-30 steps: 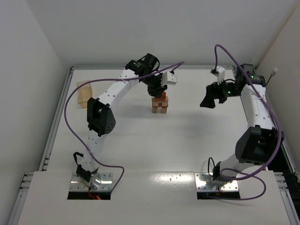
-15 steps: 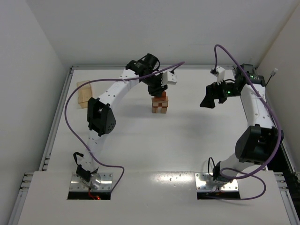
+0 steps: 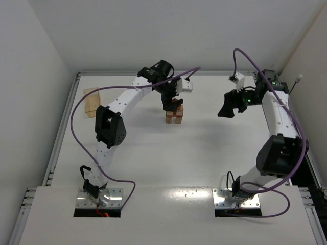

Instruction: Build the wood block tower

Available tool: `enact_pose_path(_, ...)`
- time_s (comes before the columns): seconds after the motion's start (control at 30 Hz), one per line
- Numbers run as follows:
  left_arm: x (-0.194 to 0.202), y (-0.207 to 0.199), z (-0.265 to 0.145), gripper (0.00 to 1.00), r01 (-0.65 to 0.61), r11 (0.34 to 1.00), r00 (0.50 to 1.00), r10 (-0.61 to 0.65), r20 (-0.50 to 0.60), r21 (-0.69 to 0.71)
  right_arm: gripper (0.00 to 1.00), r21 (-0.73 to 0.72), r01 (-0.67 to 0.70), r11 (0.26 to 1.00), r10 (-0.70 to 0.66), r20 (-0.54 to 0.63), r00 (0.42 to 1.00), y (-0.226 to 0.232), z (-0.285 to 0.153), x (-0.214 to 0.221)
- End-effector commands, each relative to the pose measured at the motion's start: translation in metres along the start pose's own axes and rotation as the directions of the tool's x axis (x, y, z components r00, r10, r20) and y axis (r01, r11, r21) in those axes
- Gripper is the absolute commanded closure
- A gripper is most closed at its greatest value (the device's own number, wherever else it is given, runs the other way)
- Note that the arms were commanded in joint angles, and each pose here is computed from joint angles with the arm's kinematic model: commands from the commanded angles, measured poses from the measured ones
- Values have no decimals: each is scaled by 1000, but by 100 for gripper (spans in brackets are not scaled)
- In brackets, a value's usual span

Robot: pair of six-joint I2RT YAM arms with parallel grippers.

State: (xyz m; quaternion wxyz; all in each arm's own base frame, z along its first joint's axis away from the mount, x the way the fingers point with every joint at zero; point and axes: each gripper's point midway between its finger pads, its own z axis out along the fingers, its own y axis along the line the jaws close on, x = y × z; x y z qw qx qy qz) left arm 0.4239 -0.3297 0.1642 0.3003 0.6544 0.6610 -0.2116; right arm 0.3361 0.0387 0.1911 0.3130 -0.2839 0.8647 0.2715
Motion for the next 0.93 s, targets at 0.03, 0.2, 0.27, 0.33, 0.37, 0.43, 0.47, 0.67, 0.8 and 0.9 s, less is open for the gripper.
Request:
enact_pose_path(0.03,-43,28,-49,4,30,993,984,-9,178,-118,0,1,48,999,-48,37,998,0,-4,-18)
enact_pose_path(0.2,-40,61,-109,0,269,929,939,-195,282,-252,0,38,60,997,-62,41,997,-3,-9,-21)
enact_pose_path(0.27,-30,73,-129,0,342,886,919,-245,309,-314,0,76,55,996,-58,35,998,-12,-7,-20)
enact_pose_path(0.33,3,75,-152,0,475,799,871,-367,328,-368,0,119,28,993,-31,27,999,-20,-7,-19)
enact_pose_path(0.37,17,75,-159,0,512,767,852,-398,339,-387,0,143,38,989,-44,40,998,-26,-7,-24)
enact_pose_path(0.43,75,72,-158,0,619,660,785,-512,348,-426,0,158,12,987,-20,51,998,-30,-3,-20)
enact_pose_path(0.47,109,65,-164,0,662,599,749,-553,365,-451,0,189,23,982,-39,81,996,-36,-3,-27)
enact_pose_path(0.67,202,25,-156,0,790,353,582,-690,430,-502,0,307,-19,952,-12,98,995,-81,20,-14)
enact_pose_path(0.8,226,6,-145,0,796,318,558,-715,421,-515,0,322,-51,945,32,63,997,-100,34,-2)
enact_pose_path(0.9,223,5,-149,0,784,331,581,-691,430,-526,0,324,-50,945,30,64,997,-103,37,-2)
